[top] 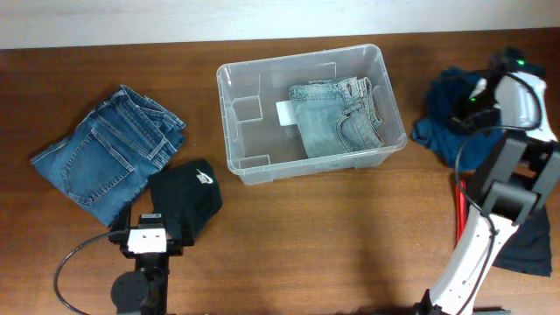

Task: Pack container
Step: 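Lower the right gripper and pinch the dark teal shirt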

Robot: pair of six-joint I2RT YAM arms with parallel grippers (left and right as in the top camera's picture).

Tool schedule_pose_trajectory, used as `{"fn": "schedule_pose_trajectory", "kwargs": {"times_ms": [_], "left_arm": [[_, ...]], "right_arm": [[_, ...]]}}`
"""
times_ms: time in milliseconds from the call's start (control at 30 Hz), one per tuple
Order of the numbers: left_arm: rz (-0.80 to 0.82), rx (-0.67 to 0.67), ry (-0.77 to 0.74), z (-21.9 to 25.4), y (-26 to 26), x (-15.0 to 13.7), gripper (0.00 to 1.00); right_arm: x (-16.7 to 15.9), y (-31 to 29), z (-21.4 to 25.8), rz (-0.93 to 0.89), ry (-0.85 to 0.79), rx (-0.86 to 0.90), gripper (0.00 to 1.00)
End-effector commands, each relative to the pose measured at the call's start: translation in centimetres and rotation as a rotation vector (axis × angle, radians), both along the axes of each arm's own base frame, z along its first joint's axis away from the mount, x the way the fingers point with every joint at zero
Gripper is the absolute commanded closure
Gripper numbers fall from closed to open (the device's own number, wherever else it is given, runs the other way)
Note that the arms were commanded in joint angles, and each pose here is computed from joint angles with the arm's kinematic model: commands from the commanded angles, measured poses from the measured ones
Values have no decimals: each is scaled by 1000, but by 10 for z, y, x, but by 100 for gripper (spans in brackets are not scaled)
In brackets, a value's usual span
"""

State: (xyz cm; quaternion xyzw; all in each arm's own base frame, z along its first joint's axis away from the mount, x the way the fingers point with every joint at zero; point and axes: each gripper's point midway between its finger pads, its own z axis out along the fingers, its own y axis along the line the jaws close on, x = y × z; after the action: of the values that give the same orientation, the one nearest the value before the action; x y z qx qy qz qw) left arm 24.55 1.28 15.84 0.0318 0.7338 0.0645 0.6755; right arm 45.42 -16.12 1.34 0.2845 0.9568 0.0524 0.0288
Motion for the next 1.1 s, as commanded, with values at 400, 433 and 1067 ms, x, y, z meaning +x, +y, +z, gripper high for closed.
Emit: {"fn": "schedule_pose_trajectory", "kwargs": {"times_ms": [400, 433, 1067], "left_arm": [[-8, 15, 2, -2, -1, 0, 0], [-8, 15, 2, -2, -1, 0, 0], [-8, 15, 2, -2, -1, 0, 0]], "right_arm": [[36, 2, 104, 231, -188, -91, 64], [36, -6, 109, 237, -190, -127, 46], [-1, -54, 33, 285, -146, -24, 2]]}}
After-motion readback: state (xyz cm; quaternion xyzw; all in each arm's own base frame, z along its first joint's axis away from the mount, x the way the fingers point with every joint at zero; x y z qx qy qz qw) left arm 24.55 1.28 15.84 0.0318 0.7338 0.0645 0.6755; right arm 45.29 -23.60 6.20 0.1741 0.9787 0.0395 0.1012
